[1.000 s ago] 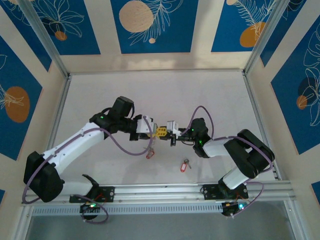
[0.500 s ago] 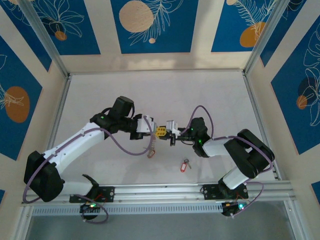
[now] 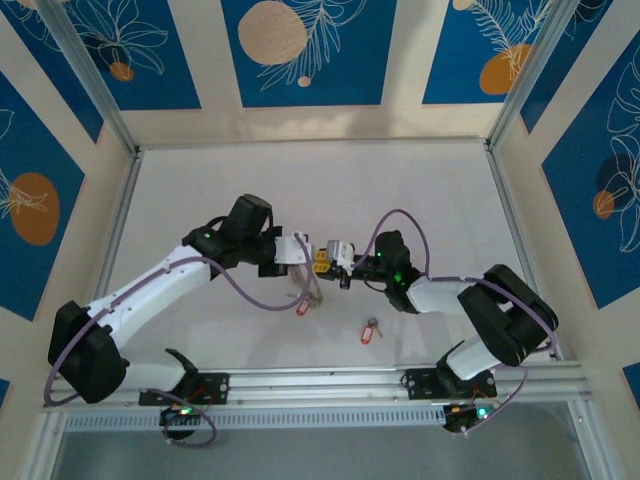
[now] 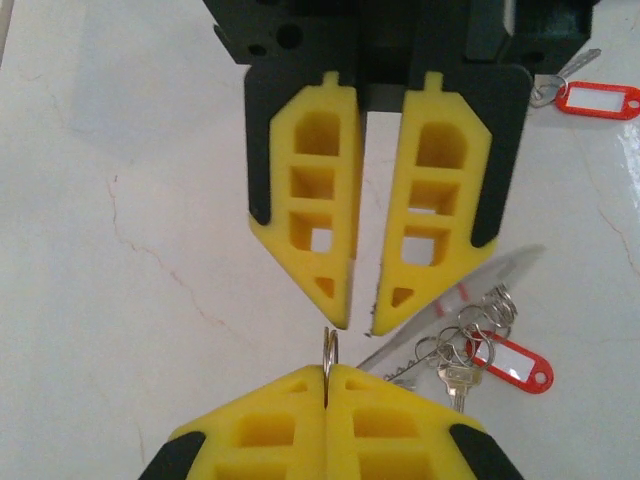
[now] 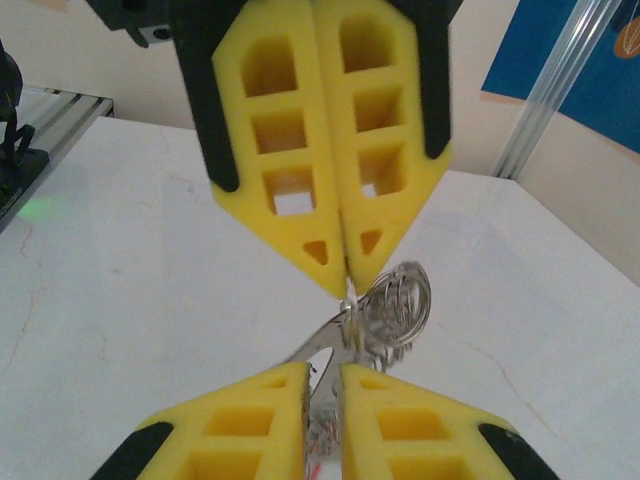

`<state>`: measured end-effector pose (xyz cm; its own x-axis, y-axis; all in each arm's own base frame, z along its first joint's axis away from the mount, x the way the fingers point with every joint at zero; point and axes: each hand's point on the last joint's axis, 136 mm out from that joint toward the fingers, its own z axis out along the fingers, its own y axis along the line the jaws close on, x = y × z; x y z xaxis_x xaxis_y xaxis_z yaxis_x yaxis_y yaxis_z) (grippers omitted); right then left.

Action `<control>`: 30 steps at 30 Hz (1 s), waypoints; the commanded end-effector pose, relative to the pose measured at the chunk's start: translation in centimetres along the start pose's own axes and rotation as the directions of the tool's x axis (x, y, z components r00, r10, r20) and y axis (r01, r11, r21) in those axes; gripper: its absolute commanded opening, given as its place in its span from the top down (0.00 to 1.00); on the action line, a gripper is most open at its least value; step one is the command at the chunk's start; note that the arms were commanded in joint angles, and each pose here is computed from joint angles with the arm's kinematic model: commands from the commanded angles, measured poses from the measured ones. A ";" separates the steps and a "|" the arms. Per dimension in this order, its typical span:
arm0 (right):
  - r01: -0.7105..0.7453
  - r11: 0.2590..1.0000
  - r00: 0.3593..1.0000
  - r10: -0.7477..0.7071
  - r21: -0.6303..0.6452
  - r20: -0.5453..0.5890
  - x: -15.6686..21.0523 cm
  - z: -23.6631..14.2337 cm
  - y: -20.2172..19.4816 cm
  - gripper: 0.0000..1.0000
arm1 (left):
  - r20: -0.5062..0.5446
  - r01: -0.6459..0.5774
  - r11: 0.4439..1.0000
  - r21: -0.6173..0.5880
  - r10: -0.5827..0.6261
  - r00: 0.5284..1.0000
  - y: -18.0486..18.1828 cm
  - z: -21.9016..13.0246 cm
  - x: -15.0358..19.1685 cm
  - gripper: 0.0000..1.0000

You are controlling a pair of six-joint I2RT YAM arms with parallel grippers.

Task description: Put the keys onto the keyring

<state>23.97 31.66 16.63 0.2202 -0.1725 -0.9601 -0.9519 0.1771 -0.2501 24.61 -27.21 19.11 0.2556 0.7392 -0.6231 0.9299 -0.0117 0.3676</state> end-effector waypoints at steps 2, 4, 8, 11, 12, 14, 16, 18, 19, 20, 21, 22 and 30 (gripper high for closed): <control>0.026 0.999 1.000 -0.027 0.020 0.012 -1.1 0.8 -0.8 0.80 | 0.028 -0.007 1.000 0.010 0.006 1.000 0.4 -0.2 -1.4 1.00; 0.026 0.999 1.000 -0.027 0.036 0.015 -1.1 0.9 -1.0 0.76 | 0.033 -0.008 1.000 0.027 0.008 0.999 0.1 -0.1 -1.5 1.00; 0.031 0.999 0.999 -0.032 0.037 0.030 -1.3 1.0 -1.0 0.76 | 0.015 -0.005 0.999 0.041 0.004 1.000 -0.1 0.1 -1.1 1.00; 0.030 0.999 0.999 -0.031 0.036 0.031 -1.4 1.0 -1.0 0.74 | 0.019 -0.005 0.999 0.047 0.004 1.000 -0.1 0.2 -1.3 1.00; 0.030 0.999 0.999 -0.031 0.041 0.031 -1.3 1.0 -1.1 0.73 | 0.020 -0.004 0.999 0.049 0.003 1.000 -0.2 0.2 -1.3 1.00; 0.034 0.998 0.999 -0.036 0.058 0.030 -1.3 1.0 -1.3 0.73 | 0.023 -0.002 0.999 0.044 0.001 1.000 0.0 0.2 -1.4 1.00; 0.028 0.995 0.999 -0.030 0.093 0.022 -1.2 0.9 -1.8 0.73 | 0.024 0.005 0.999 0.040 -0.006 1.000 0.1 0.2 -1.4 1.00; 0.032 0.993 0.999 -0.034 0.110 0.013 -1.0 0.8 -2.0 0.72 | 0.024 0.007 0.999 0.038 -0.008 1.000 0.1 0.2 -1.4 1.00; 0.029 0.993 1.000 -0.030 0.113 0.008 -0.8 0.7 -2.0 0.72 | 0.021 0.007 0.999 0.040 -0.008 1.000 0.0 0.3 -1.3 1.00; 0.029 0.993 1.000 -0.030 0.114 0.007 -0.8 0.7 -2.1 0.72 | 0.019 0.008 0.999 0.043 -0.008 1.000 0.0 0.3 -1.3 1.00; 0.027 0.993 1.000 -0.027 0.111 0.006 -0.7 0.7 -2.0 0.72 | 0.020 0.009 0.999 0.045 -0.010 1.000 0.0 0.3 -1.3 1.00; 0.024 0.993 1.000 -0.025 0.113 0.007 -0.7 0.8 -2.1 0.72 | 0.020 0.010 0.999 0.048 -0.011 1.000 -0.1 0.4 -1.2 1.00; 0.027 0.998 0.999 -0.029 0.049 0.037 -1.4 1.1 -1.2 0.81 | 0.040 0.018 0.998 0.059 -0.021 0.999 -0.1 0.3 -1.7 1.00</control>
<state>25.23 32.06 17.16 0.2295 -0.1745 -0.9575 -0.9314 0.2461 -0.2681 24.71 -27.77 19.00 0.2435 0.7417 -0.6250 0.9396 -0.0206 0.3417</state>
